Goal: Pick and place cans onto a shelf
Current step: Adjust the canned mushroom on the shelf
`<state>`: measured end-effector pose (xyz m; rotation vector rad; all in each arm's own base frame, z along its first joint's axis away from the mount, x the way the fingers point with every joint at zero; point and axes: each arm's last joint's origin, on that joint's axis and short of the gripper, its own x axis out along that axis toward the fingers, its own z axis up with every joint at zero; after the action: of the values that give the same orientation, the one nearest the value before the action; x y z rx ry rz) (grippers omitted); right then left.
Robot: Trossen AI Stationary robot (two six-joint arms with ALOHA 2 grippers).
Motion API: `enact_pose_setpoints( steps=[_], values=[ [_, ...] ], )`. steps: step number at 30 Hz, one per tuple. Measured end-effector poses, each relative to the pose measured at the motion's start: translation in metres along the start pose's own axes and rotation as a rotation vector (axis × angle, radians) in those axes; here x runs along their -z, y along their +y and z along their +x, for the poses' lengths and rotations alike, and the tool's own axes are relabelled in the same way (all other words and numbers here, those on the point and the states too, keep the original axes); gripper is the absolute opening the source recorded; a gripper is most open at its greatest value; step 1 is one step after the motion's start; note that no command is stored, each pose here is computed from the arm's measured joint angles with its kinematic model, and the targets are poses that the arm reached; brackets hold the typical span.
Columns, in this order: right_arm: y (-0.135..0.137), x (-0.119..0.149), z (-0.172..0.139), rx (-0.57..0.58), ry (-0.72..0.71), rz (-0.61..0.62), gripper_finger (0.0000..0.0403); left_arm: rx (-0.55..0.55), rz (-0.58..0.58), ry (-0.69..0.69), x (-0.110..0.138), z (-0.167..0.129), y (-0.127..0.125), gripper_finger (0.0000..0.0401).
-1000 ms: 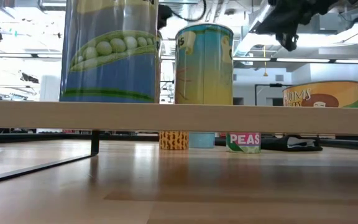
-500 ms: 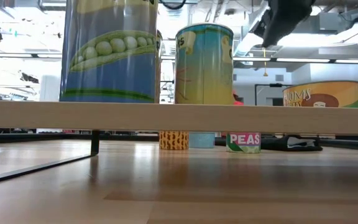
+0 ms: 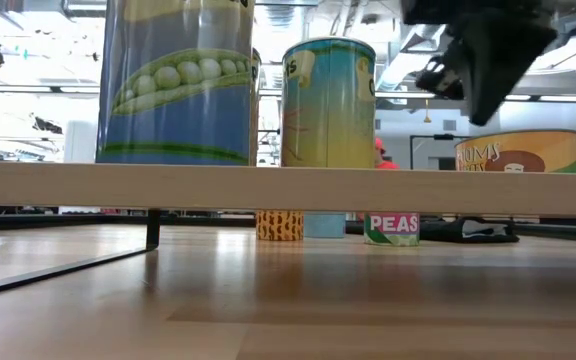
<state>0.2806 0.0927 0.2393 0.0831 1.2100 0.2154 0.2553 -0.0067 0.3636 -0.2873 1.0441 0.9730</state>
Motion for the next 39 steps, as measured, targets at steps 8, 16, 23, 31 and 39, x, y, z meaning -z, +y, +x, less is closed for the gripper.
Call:
enact_pose_setpoints(
  steps=[8,16,23,31,39],
  values=[
    [0.016,-0.027,0.007,-0.013,0.011,-0.076,0.0018,0.0,0.009,-0.013,0.0,-0.001,0.002,0.0],
    [0.023,-0.028,0.017,-0.01,0.081,-0.104,0.0009,-0.022,0.008,-0.022,-0.008,0.006,0.003,0.0],
    [0.028,-0.026,0.017,-0.015,0.078,-0.116,0.002,-0.027,-0.014,-0.06,-0.022,0.014,0.009,0.0],
    [0.04,-0.023,0.018,-0.028,0.076,-0.09,0.0011,-0.027,-0.028,-0.094,-0.034,0.021,0.014,0.0],
    [0.037,-0.027,0.018,-0.03,0.054,-0.069,0.002,-0.008,-0.009,-0.113,-0.038,0.022,0.013,0.0]
  ],
)
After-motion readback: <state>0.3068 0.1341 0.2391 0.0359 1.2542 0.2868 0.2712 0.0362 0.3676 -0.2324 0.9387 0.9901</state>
